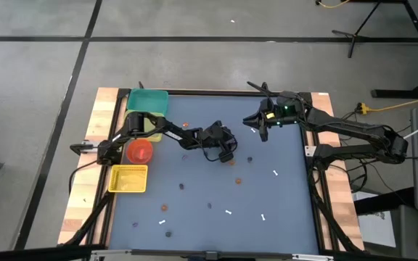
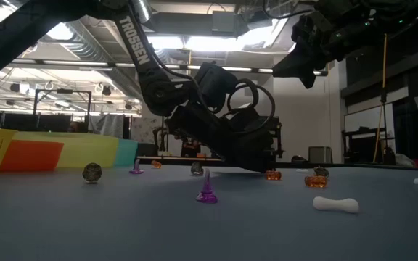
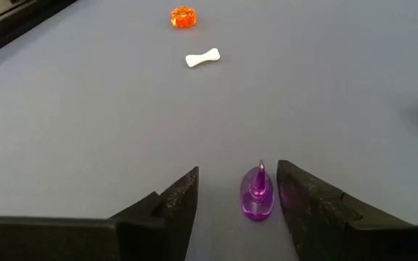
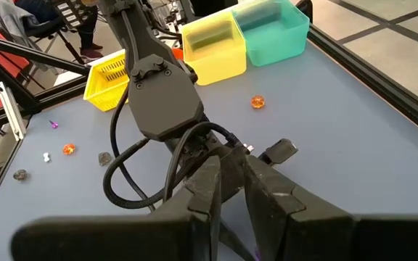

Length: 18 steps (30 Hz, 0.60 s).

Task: Sort Halloween decoration
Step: Put the top right purple witch hat toy into the yellow bin

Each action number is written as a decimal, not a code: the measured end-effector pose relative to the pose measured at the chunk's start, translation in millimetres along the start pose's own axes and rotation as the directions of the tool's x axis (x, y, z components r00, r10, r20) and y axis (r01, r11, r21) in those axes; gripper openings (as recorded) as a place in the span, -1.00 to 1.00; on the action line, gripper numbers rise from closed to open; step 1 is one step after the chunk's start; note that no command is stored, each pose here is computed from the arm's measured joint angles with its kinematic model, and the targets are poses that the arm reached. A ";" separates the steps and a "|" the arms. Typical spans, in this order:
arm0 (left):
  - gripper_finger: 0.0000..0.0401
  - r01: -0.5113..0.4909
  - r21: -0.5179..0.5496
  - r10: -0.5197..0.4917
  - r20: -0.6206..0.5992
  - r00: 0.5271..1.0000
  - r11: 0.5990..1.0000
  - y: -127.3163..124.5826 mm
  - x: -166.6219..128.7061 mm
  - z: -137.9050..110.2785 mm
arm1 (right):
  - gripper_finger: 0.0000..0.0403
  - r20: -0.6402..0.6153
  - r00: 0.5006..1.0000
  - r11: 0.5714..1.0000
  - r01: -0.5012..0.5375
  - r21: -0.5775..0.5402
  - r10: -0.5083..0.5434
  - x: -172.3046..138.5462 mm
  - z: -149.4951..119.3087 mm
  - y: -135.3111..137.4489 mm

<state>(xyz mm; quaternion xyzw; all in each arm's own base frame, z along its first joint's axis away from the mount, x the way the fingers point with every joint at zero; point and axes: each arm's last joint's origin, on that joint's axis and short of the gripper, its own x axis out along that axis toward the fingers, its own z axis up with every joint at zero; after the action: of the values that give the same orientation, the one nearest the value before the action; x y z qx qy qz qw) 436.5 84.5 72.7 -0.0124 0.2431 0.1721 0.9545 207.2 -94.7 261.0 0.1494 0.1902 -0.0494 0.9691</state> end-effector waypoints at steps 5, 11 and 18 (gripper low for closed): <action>-0.25 0.000 0.000 0.000 -0.002 1.000 1.000 0.0 0.0 -0.2 | -0.70 0.000 1.000 1.000 0.000 0.000 0.000 0.0 0.0 0.0; -0.42 0.001 0.001 -0.001 -0.003 1.000 1.000 -0.2 0.0 -0.3 | -0.70 0.000 1.000 1.000 0.000 0.000 0.000 0.0 0.0 0.0; -0.55 0.009 0.001 -0.009 -0.003 1.000 1.000 -0.6 -0.1 -0.3 | -0.70 0.000 1.000 1.000 0.000 0.000 0.000 0.0 0.0 0.0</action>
<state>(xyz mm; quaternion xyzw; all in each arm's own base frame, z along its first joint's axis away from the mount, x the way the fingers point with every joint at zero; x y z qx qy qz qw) 436.5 83.9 72.4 -0.0134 0.2447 0.1676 0.9549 207.2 -94.7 261.0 0.1494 0.1903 -0.0494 0.9690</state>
